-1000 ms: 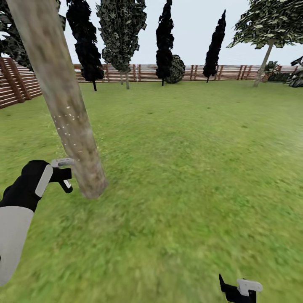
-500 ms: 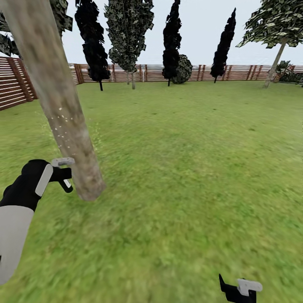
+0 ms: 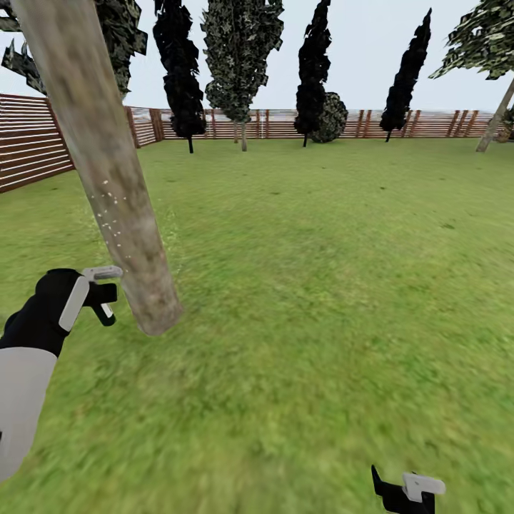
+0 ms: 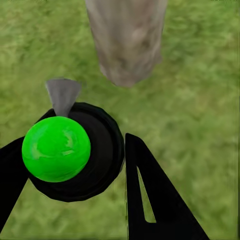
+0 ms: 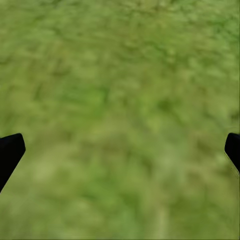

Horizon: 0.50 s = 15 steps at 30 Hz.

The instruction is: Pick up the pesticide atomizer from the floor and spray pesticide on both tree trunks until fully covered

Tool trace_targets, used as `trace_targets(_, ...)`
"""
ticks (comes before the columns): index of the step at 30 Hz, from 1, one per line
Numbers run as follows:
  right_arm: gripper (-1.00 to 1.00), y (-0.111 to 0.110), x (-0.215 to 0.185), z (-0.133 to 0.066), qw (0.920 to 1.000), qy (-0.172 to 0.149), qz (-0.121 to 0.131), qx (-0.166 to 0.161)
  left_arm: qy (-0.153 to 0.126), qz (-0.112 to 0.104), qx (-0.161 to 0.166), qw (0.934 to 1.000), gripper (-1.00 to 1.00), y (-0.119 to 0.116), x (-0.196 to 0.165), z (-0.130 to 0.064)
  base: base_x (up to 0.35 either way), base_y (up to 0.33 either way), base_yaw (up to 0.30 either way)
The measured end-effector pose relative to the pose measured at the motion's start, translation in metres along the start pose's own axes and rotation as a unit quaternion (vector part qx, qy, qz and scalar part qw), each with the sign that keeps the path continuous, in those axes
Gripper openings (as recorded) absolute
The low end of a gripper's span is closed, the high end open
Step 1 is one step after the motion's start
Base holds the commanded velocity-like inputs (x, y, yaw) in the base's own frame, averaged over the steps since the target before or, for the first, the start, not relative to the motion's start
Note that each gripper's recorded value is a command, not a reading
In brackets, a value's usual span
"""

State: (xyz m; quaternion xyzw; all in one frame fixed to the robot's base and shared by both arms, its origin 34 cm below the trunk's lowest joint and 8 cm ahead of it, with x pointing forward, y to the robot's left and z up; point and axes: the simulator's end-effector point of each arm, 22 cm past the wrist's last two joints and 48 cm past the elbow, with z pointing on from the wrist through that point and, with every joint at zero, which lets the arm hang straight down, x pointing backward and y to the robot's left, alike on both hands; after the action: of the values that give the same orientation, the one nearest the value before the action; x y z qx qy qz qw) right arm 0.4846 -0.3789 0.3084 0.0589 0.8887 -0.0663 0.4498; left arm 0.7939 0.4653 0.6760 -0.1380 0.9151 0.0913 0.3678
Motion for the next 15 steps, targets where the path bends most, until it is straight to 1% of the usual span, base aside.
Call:
trace_targets(12, 1.00, 0.0000, -0.0001, 0.0000, 1.0000, 0.000, 0.000, 0.000, 0.001, 0.000, -0.002, 1.0000, -1.00, 0.0020, 0.0026, 0.0012, 0.280, -0.162, 0.003)
trace_targets(15, 1.00, 0.0002, 0.0001, 0.0000, 1.0000, 0.000, 0.000, 0.000, 0.000, -0.001, -0.005, 1.0000, -1.00, 0.0048, 0.0030, 0.0016, 0.278, -0.166, 0.222)
